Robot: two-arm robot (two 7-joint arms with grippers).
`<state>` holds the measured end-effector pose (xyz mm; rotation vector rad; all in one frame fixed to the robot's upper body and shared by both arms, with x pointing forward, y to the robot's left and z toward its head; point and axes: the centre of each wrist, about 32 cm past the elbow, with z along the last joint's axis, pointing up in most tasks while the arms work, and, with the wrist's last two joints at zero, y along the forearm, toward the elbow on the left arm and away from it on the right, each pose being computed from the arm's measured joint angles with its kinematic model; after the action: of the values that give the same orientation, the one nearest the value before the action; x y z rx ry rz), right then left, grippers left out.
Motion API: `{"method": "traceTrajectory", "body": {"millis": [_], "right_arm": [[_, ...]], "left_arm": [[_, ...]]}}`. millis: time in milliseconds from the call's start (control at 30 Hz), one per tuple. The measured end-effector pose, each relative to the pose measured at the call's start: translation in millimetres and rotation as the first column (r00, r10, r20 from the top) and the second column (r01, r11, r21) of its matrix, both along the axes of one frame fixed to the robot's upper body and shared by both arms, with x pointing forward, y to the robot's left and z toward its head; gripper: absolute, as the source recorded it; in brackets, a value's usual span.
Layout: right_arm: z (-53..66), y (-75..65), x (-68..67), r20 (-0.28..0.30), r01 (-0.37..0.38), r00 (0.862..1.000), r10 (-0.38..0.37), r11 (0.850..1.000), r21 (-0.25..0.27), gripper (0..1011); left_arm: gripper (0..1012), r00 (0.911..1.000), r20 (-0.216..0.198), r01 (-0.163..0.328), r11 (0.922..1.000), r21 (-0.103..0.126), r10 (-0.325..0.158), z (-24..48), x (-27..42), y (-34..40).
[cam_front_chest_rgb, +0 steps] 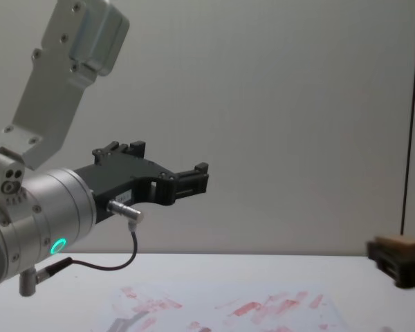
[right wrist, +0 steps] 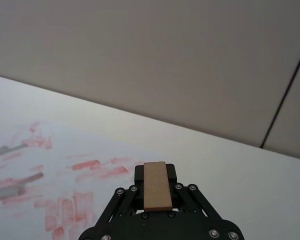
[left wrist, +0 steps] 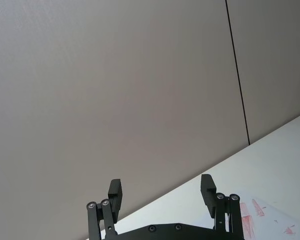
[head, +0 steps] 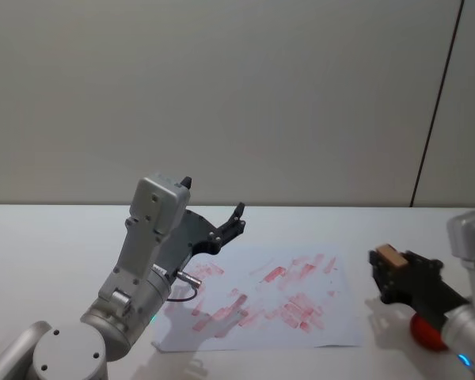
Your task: Use the one hand to pick up the stamp and affix it onto the A4 paper.
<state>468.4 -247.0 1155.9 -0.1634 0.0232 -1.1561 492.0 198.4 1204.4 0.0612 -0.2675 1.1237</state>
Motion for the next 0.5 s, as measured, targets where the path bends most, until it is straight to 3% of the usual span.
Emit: {"method": "traceTrajectory", "body": {"millis": [233, 500], "right_arm": [[5.0, 17.7, 8.7, 0.020, -0.076, 0.997, 0.075, 0.996, 0.040, 220], [5.3, 39.6, 17.5, -0.042, -0.153, 0.987, 0.154, 0.988, 0.020, 219]], "left_arm": [[1002, 1.0000, 0.000, 0.000, 1.0000, 0.000, 0.000, 0.0, 0.0, 0.0], [1003, 1.0000, 0.000, 0.000, 1.0000, 0.000, 0.000, 0.0, 0.0, 0.0]]}}
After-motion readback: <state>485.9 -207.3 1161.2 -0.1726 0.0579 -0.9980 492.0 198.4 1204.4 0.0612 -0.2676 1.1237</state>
